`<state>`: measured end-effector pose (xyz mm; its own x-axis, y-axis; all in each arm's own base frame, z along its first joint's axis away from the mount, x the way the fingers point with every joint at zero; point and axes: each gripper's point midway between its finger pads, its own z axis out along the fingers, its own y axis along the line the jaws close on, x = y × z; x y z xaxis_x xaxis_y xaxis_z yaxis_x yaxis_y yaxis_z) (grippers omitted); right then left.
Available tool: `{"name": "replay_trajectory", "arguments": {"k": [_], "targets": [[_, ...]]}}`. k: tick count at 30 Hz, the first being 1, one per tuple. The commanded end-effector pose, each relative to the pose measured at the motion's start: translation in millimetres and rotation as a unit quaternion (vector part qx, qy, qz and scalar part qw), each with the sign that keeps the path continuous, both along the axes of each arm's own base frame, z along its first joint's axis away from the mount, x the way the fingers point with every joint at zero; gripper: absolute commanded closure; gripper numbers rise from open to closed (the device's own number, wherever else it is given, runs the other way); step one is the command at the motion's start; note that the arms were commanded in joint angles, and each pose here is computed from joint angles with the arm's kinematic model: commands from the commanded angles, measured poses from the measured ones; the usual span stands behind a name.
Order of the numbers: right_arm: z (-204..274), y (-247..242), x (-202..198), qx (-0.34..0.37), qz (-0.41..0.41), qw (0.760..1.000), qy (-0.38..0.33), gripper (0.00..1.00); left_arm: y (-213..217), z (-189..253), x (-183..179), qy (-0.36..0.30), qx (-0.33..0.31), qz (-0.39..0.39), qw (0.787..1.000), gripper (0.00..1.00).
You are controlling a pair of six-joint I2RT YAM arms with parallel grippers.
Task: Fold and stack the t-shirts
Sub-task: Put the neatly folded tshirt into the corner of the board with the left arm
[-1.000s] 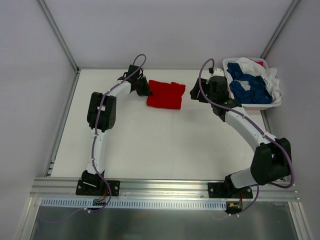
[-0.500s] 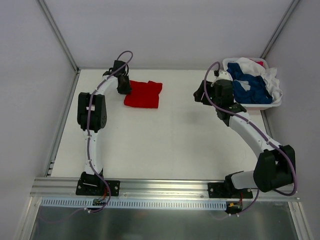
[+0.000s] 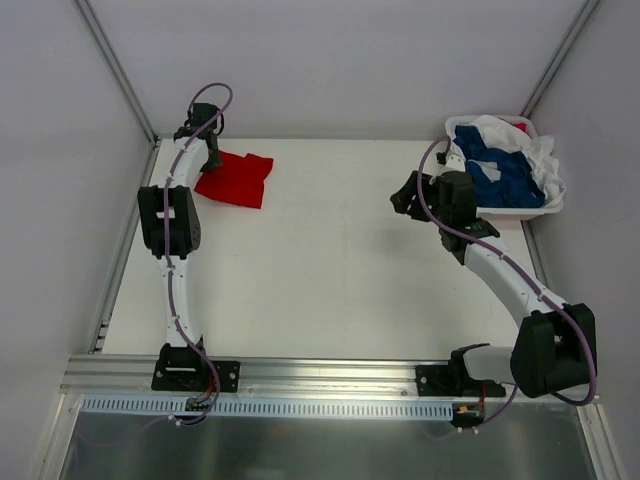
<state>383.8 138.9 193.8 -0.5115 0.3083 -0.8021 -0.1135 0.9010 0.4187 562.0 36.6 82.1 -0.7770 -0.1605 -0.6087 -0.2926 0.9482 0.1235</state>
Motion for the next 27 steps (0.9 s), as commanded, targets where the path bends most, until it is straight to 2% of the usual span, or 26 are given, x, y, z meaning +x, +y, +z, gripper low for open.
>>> {"name": "replay_trajectory", "arguments": {"k": [1,10,17,21,27], "targets": [[19.3,3.1,-3.1,0.031,0.008,0.999,-0.031,0.37,37.6,4.7,-0.2,0.019,0.082,0.023,0.996,1.0],[17.3,-1.4,-15.6,0.036,0.014,0.999,-0.032,0.37,101.3,-12.1,-4.6,0.042,0.127,0.079,0.988,1.0],[11.5,-0.3,-20.5,0.041,0.019,0.999,-0.024,0.37,143.1,1.5,-10.2,0.056,0.193,0.104,0.974,1.0],[13.2,-1.0,-22.5,0.044,0.019,0.999,-0.026,0.37,156.0,7.7,-8.2,0.043,0.186,0.114,0.975,1.0],[15.9,-0.5,-30.2,0.049,0.026,0.998,-0.031,0.38,167.4,15.3,20.0,0.0,0.192,0.102,0.976,1.0]]}}
